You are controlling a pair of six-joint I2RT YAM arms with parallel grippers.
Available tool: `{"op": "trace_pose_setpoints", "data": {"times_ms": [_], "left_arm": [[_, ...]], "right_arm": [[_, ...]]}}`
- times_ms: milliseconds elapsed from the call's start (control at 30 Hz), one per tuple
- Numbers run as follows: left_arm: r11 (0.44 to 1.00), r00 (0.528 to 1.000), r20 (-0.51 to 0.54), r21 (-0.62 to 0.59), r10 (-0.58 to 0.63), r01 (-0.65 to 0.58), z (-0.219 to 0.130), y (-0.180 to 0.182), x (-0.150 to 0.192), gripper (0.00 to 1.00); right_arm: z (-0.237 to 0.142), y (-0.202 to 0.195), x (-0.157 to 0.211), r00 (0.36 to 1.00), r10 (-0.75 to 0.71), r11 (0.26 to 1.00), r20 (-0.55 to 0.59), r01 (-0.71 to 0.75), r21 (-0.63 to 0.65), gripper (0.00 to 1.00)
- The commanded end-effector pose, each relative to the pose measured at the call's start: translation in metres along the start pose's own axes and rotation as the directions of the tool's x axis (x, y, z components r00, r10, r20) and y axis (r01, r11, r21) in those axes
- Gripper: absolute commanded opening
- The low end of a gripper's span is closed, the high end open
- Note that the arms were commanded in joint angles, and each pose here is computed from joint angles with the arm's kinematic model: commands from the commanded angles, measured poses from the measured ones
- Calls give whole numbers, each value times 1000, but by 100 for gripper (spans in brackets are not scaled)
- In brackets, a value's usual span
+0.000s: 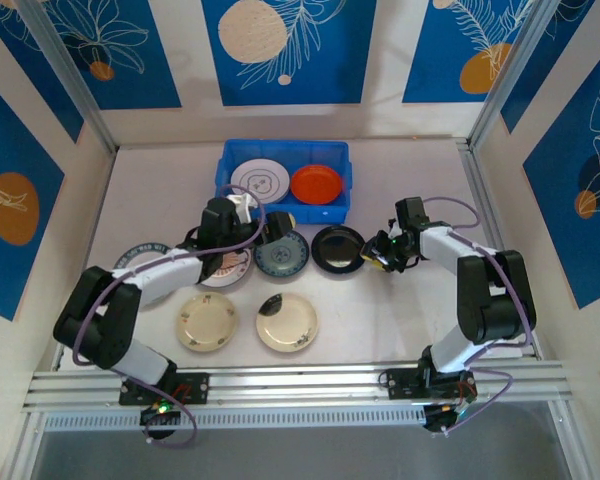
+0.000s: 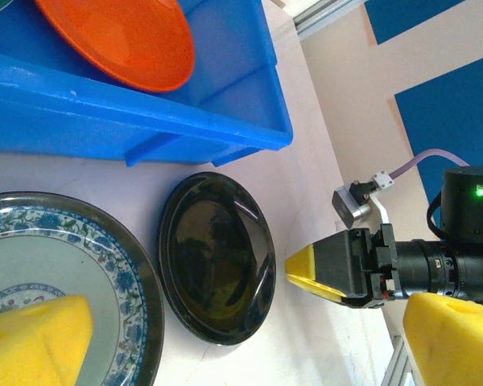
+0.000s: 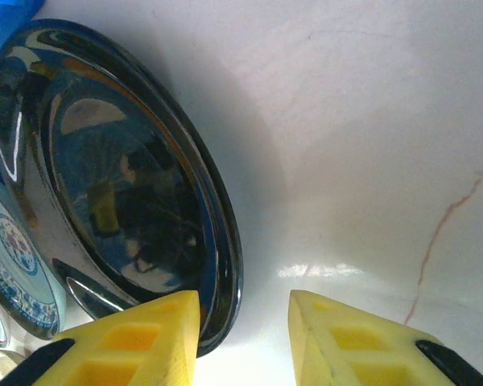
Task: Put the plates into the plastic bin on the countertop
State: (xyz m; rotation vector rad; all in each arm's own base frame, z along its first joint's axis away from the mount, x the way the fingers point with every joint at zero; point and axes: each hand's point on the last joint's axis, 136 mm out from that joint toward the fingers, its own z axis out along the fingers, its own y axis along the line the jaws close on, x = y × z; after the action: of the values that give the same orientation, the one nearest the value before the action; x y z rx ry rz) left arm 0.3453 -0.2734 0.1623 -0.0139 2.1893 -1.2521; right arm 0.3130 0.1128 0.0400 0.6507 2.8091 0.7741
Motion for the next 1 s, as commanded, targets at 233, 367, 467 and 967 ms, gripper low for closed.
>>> {"op": "trace_pose_setpoints", "data": {"times_ms": [233, 367, 467, 967], "left_arm": [[1000, 996, -92, 19, -9, 10, 23, -7, 16, 97], [999, 990, -144, -37, -8, 3, 27, 1, 26, 96], [997, 983, -182, -81, -11, -4, 30, 8, 33, 96], [985, 967, -254, -166, 7, -51, 39, 15, 43, 93]], "right_arm": [[15, 16, -6, 999, -30, 998, -34, 28, -61, 32], [20, 15, -8, 999, -29, 998, -40, 27, -60, 30], [23, 16, -9, 999, -27, 998, -46, 24, -65, 27], [21, 11, -10, 999, -4, 995, -39, 0, -100, 0]]}}
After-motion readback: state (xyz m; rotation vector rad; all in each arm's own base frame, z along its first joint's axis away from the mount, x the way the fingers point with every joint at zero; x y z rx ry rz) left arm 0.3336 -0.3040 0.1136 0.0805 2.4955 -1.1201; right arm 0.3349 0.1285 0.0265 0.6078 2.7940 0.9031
